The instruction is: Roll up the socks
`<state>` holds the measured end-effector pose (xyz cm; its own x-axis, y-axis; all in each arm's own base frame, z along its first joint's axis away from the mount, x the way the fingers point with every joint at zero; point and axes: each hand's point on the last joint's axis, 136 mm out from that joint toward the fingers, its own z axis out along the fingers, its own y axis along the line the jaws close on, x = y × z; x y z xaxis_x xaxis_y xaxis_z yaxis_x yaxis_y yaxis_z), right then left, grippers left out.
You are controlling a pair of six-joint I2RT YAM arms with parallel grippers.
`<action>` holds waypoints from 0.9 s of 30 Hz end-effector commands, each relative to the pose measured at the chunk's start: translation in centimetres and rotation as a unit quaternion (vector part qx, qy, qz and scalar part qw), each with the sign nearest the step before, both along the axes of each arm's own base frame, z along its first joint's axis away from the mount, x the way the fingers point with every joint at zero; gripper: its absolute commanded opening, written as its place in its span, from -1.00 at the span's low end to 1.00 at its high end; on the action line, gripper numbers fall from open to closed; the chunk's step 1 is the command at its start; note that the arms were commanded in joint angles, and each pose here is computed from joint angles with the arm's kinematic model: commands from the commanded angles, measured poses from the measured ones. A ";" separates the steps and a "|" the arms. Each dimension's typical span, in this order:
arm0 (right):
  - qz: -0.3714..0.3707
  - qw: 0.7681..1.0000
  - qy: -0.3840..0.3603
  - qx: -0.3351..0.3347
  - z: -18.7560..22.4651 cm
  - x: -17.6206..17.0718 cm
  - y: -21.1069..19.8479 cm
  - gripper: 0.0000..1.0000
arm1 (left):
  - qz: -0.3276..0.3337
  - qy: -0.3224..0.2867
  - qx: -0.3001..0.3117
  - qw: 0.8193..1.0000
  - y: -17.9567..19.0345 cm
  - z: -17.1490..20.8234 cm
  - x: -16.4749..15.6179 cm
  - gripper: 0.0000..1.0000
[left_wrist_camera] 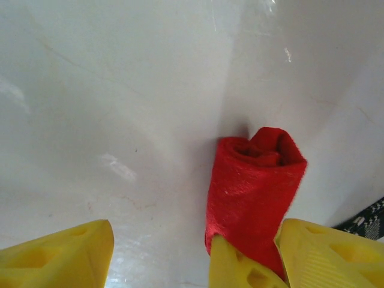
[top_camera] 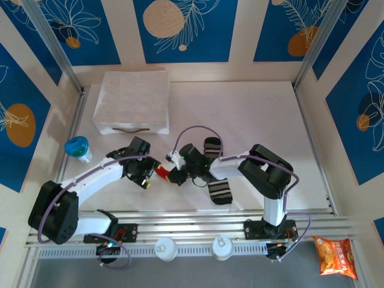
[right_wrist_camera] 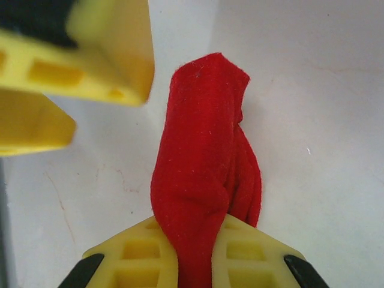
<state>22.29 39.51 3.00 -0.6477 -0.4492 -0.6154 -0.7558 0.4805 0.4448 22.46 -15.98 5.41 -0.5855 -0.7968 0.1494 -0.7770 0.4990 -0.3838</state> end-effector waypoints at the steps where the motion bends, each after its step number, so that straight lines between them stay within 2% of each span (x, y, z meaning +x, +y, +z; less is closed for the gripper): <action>1: 0.000 0.989 0.132 -0.065 -4.7 -3.3 -2.5 -1.00 | 0.001 -0.046 -0.037 0.998 -2.0 0.3 1.8 0.40; 6: -0.013 0.981 0.182 -0.064 -5.3 -3.3 -2.6 -1.00 | -0.006 -0.046 -0.030 0.998 -2.5 -1.3 1.8 0.28; 11: -0.032 0.975 0.212 -0.058 -5.4 -3.0 -2.7 -1.00 | -0.011 -0.046 -0.021 0.999 -2.9 -2.9 1.8 0.02; 17: -0.042 0.969 0.238 -0.047 -4.9 -2.8 -2.5 -1.00 | -0.018 -0.034 0.005 0.999 -2.8 -4.4 0.9 -0.01; 20: -0.042 0.965 0.254 -0.039 -4.6 -3.0 -2.3 -1.00 | -0.015 -0.043 0.018 0.999 -2.3 -5.0 1.2 -0.23; 27: -0.051 0.957 0.281 -0.041 -4.8 -2.9 -2.4 -1.00 | -0.014 -0.084 -0.001 0.996 -3.1 -5.3 2.7 -0.18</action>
